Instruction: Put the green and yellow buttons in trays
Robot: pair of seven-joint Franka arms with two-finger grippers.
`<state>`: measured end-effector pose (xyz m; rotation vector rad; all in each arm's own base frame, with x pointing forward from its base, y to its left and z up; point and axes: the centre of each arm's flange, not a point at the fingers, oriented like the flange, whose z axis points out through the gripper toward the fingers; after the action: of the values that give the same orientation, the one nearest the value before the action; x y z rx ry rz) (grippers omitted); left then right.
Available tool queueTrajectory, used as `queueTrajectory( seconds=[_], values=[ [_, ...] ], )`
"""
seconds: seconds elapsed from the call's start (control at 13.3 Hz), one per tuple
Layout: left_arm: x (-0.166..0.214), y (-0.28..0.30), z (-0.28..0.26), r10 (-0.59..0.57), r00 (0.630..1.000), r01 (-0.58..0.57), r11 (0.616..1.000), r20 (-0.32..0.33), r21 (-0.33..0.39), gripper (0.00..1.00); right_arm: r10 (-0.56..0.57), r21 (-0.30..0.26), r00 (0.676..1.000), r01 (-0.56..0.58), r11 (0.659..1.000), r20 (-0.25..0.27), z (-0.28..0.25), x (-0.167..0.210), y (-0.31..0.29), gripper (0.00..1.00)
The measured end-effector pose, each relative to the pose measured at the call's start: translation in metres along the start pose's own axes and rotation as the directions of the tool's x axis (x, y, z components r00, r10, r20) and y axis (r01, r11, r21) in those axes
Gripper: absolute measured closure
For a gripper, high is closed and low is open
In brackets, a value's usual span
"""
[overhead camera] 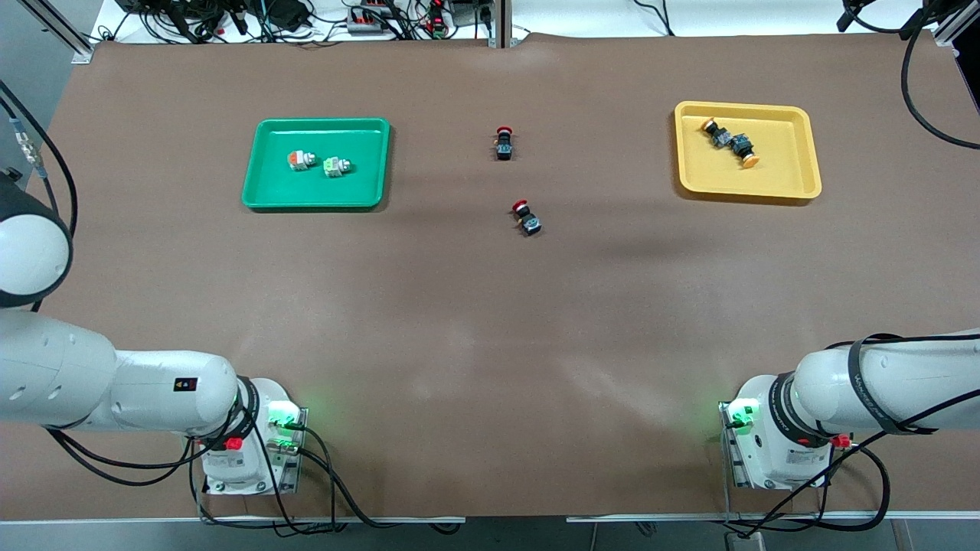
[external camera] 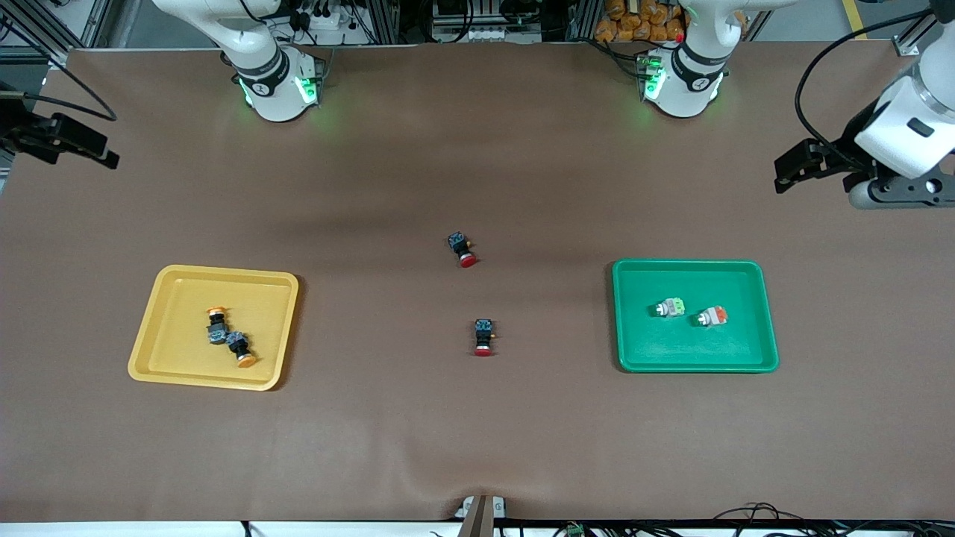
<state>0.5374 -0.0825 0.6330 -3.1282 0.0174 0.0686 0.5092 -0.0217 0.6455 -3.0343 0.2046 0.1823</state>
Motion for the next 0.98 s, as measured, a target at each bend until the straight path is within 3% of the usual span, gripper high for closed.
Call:
queueTrajectory(
  seconds=[0.45,0.98],
  values=[
    [-0.031,-0.008,-0.01,-0.017,1.0,0.017,1.0,0.004,0.009,0.0,0.005,-0.003,1.0,-0.005,1.0,-0.017,-0.001,0.003,0.003,0.0],
    [-0.038,-0.012,-0.027,-0.025,0.999,0.025,1.0,-0.026,0.005,0.0,0.008,-0.01,1.0,-0.009,1.0,-0.025,-0.002,0.004,0.005,0.0]
  ],
)
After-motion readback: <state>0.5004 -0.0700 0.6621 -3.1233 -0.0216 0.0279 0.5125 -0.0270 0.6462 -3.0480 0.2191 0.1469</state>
